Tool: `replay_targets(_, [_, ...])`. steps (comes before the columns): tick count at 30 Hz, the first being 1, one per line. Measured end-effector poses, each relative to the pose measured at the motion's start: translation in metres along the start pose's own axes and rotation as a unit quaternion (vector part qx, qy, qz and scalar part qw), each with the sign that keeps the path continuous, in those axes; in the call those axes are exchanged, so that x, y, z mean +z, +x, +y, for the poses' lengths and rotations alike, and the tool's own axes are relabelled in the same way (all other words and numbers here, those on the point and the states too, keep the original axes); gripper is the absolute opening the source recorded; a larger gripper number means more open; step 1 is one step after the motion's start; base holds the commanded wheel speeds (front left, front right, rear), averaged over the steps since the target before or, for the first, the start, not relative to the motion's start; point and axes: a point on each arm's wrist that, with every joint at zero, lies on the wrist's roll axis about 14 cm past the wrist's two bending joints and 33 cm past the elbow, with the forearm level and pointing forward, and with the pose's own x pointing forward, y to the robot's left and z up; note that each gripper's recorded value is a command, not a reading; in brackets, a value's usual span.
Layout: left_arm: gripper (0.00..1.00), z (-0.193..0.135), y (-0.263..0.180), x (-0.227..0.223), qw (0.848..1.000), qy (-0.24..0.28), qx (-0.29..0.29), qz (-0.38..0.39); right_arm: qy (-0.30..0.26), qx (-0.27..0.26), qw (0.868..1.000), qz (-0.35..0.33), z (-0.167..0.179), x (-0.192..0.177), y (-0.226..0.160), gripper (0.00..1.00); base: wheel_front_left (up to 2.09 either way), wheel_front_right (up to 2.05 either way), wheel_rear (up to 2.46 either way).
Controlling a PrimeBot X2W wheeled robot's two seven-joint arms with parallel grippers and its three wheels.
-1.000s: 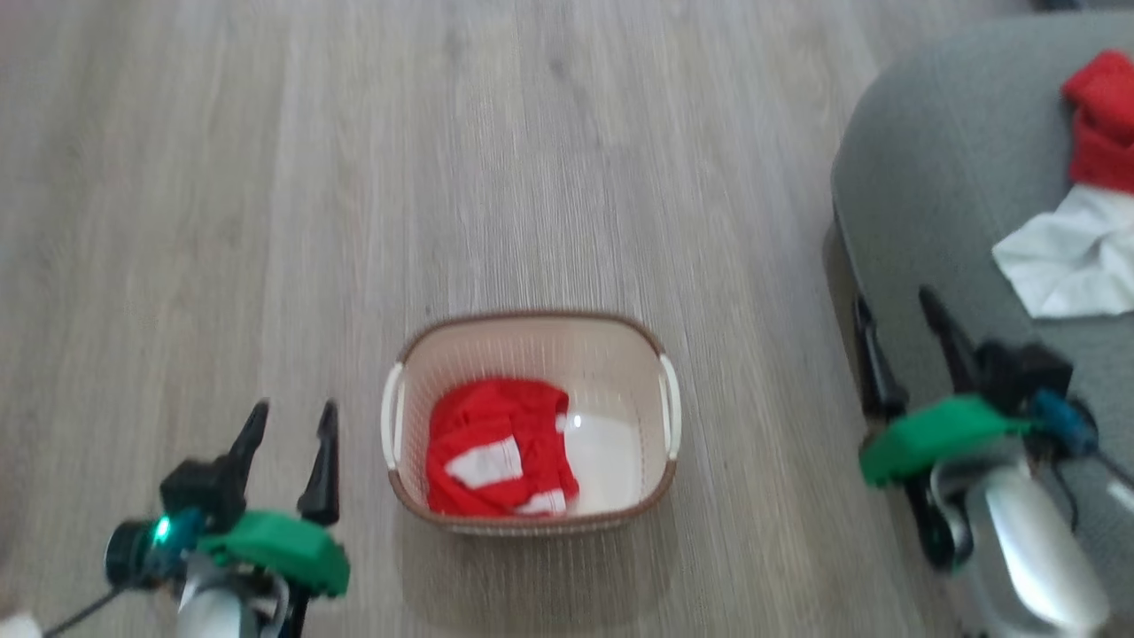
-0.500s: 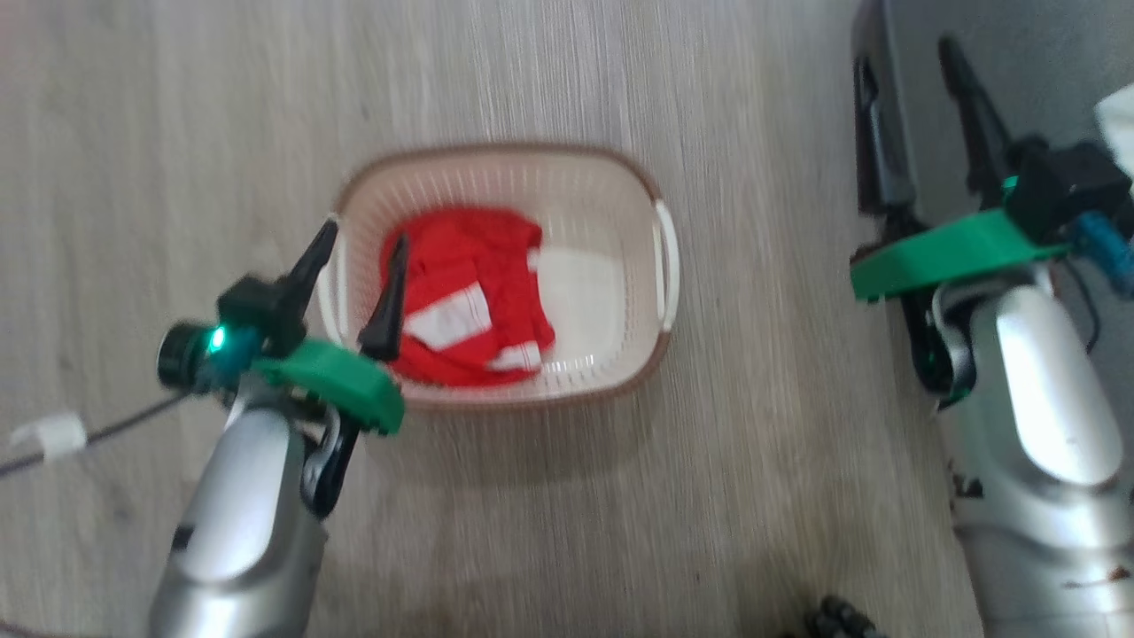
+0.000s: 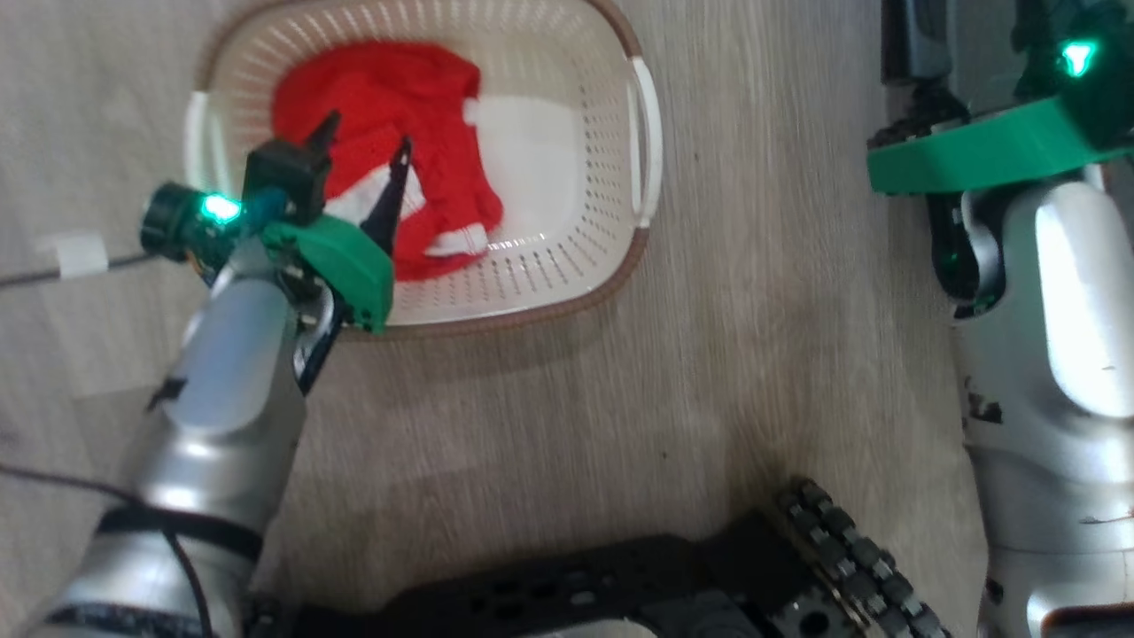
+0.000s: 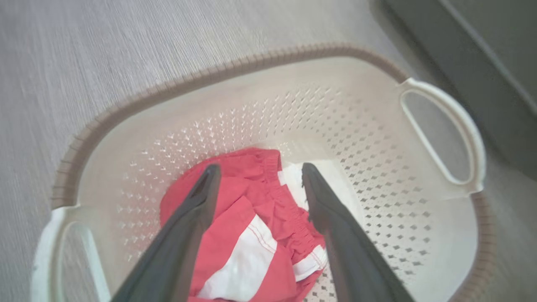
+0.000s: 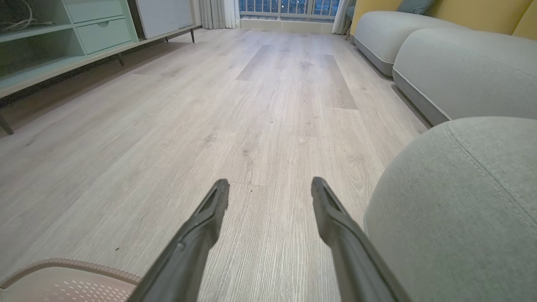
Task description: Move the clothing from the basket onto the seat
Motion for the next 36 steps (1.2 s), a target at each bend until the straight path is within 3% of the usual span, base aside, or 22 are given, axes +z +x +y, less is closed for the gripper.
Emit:
replay_targets(5, [1.0, -0.004, 0.028, -0.034, 0.996, 0.056, -0.028, 0.057, 0.005, -0.008, 1.0, 0.026, -0.008, -0.026, -0.004, 1.0, 0.0, 0.0, 0.0])
replay_targets(11, [1.0, 0.005, 0.043, -0.069, 0.98, 0.139, -0.032, 0.136, 0.009, -0.018, 0.999, 0.038, -0.017, -0.038, -0.009, 1.0, 0.0, 0.0, 0.0])
replay_targets(20, [1.0, 0.012, 0.06, -0.086, 0.945, 0.254, -0.046, 0.201, 0.018, -0.027, 0.998, 0.045, -0.023, -0.047, -0.012, 1.0, 0.0, 0.0, 0.0])
replay_targets(28, [1.0, 0.018, 0.057, -0.109, 0.919, 0.302, -0.058, 0.246, 0.02, -0.03, 0.998, 0.048, -0.026, -0.051, -0.014, 1.0, 0.0, 0.0, 0.0])
replay_targets(31, [1.0, 0.03, 0.053, -0.121, 0.895, 0.349, -0.066, 0.268, 0.021, -0.032, 0.998, 0.047, -0.028, -0.051, -0.015, 1.0, 0.0, 0.0, 0.0])
replay_targets(34, [0.97, 0.032, 0.054, -0.123, 0.891, 0.356, -0.068, 0.271, 0.02, -0.032, 0.998, 0.048, -0.029, -0.052, -0.015, 1.0, 0.0, 0.0, 0.0])
replay_targets(35, [0.45, 0.032, 0.054, -0.124, 0.891, 0.356, -0.068, 0.271, 0.019, -0.033, 0.998, 0.048, -0.029, -0.052, -0.015, 1.0, 0.0, 0.0, 0.0])
replay_targets(36, [0.0, 0.032, 0.055, -0.125, 0.891, 0.357, -0.069, 0.272, 0.018, -0.033, 0.998, 0.048, -0.029, -0.052, -0.015, 1.0, 0.0, 0.0, 0.0])
